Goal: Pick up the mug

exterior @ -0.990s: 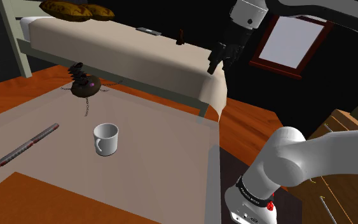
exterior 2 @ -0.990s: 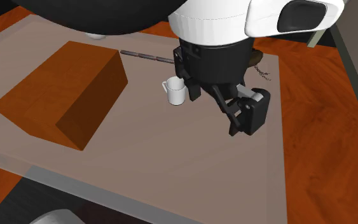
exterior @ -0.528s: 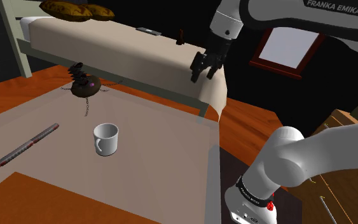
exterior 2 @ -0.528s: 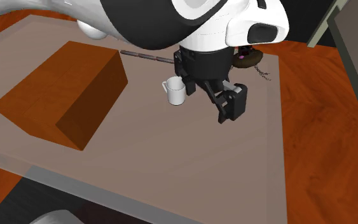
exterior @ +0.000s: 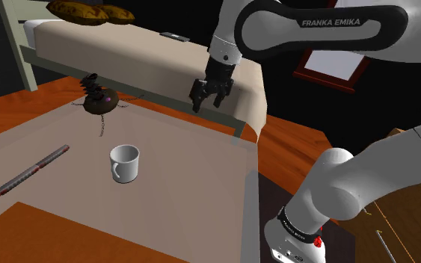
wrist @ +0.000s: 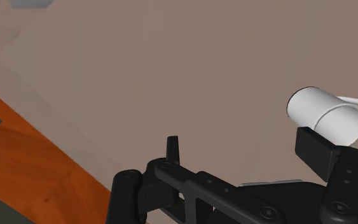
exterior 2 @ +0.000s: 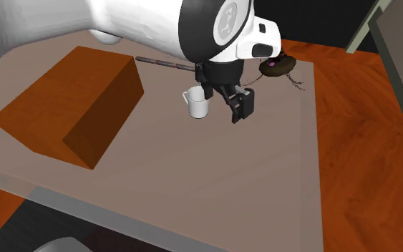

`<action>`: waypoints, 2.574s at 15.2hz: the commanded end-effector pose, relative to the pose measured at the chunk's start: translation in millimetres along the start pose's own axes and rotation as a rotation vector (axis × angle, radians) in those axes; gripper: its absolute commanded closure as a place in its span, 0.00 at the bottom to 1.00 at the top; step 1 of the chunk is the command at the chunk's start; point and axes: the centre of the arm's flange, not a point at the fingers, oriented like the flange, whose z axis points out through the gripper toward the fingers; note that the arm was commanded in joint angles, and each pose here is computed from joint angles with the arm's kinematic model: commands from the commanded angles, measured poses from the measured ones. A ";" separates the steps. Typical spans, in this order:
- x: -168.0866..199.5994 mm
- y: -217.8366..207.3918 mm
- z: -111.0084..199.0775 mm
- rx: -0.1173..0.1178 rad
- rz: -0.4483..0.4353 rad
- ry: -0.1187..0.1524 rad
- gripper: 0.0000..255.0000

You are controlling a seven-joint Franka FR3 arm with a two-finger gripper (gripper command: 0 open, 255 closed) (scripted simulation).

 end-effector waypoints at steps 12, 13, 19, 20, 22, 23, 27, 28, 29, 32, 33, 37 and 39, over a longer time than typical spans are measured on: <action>64.3 -105.9 115.6 0.044 -0.017 -0.055 0.00; 68.9 -114.4 124.4 0.048 -0.019 -0.059 0.00; 96.0 -166.6 176.8 0.068 -0.027 -0.085 0.00; 97.9 -170.5 180.6 0.069 -0.027 -0.087 0.00; 96.9 -170.5 191.1 0.069 -0.027 -0.087 0.00; 96.4 -170.5 196.4 0.069 -0.027 -0.087 0.00; 94.3 -170.5 217.4 0.069 -0.027 -0.087 0.00; 93.9 -170.5 220.4 0.069 -0.027 -0.087 0.00; 93.9 -170.5 220.4 0.069 -0.027 -0.087 0.00; 93.6 -170.6 220.3 0.069 -0.027 -0.087 1.00; 93.6 -170.6 220.3 0.069 -0.027 -0.087 1.00; 93.6 -170.6 220.4 0.069 -0.027 -0.087 1.00; 94.0 -170.5 220.4 0.069 -0.027 -0.087 1.00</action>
